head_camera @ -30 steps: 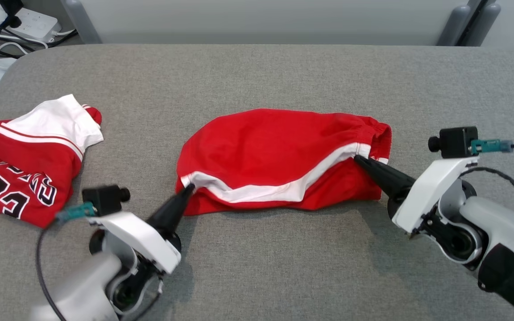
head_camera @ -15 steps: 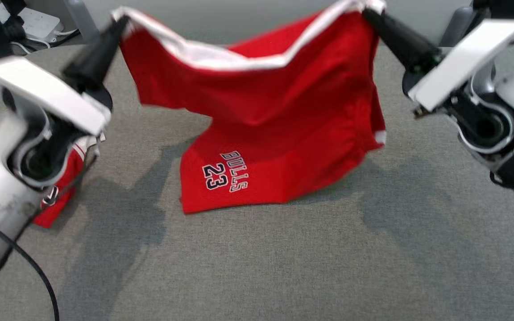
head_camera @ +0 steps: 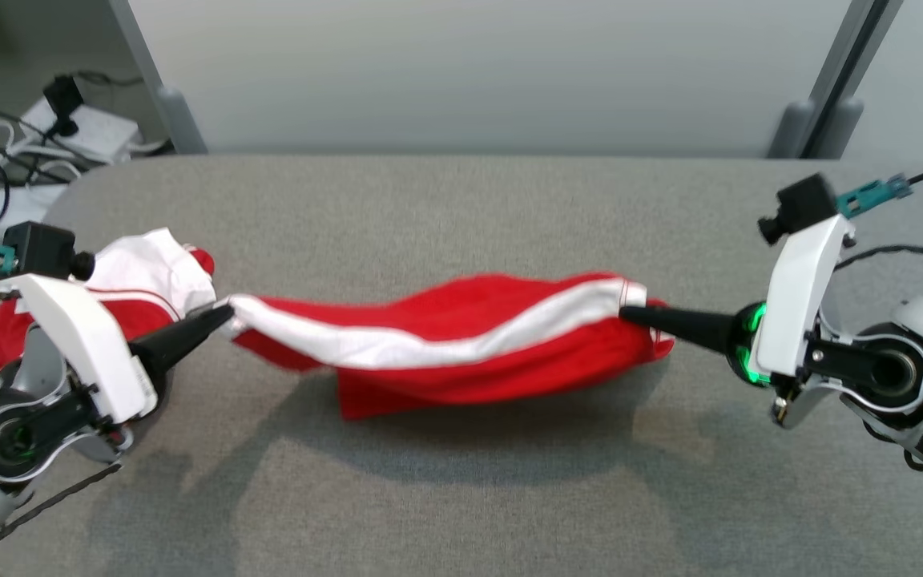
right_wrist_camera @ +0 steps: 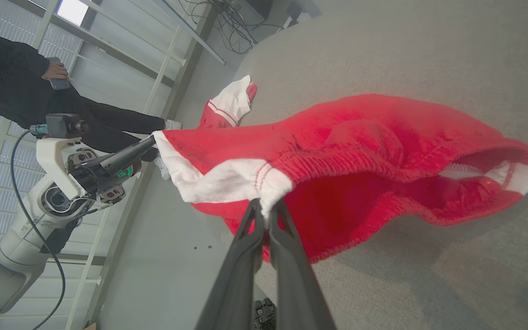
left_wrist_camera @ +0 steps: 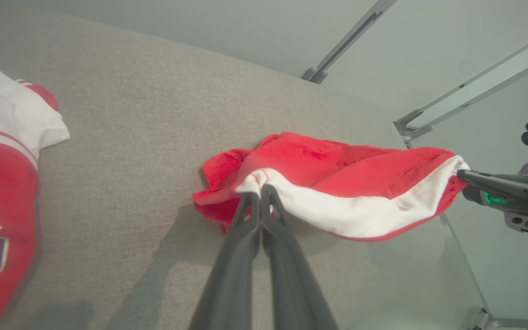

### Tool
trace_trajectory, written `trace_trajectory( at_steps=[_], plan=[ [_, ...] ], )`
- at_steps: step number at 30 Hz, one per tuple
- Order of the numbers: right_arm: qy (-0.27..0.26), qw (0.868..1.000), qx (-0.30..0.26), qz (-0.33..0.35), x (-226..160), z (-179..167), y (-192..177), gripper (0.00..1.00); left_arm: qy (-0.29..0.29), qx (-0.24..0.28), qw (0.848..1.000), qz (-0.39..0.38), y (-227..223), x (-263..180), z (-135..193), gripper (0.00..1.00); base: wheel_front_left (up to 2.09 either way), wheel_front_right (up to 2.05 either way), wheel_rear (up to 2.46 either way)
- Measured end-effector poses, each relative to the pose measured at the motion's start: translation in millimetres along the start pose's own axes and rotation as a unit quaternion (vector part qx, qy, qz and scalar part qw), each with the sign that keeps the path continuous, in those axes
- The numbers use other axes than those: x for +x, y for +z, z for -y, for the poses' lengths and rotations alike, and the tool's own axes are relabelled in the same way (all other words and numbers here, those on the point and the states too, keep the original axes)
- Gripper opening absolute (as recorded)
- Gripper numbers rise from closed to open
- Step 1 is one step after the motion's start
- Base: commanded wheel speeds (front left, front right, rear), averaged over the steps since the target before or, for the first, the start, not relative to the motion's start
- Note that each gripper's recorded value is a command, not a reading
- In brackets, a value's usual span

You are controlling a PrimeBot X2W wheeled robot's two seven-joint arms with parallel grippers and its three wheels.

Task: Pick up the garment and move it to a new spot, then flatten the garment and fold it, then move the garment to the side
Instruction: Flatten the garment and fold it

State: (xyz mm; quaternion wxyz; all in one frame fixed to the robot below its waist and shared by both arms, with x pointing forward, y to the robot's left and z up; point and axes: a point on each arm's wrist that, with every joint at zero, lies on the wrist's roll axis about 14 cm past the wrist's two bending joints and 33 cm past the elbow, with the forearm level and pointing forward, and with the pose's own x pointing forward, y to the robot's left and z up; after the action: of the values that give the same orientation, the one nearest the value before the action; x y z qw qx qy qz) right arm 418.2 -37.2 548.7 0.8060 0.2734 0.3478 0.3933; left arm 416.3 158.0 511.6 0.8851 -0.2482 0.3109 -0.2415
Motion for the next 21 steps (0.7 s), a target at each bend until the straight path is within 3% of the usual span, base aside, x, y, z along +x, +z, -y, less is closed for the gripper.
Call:
trace_trajectory(
  at_steps=[14, 21],
  plan=[
    [0.046, 0.989, -0.006, -0.139, -65, -59, -62, 0.00, -0.030, 0.013, 0.991, -0.131, -29, -71, 65, 0.00, 0.00, 0.00, 0.00],
    [0.019, 0.985, 0.010, -0.171, -74, -36, -79, 0.00, 0.008, -0.007, 0.972, -0.234, -64, -80, 63, 0.00, 0.00, 0.00, 0.00]
  ],
)
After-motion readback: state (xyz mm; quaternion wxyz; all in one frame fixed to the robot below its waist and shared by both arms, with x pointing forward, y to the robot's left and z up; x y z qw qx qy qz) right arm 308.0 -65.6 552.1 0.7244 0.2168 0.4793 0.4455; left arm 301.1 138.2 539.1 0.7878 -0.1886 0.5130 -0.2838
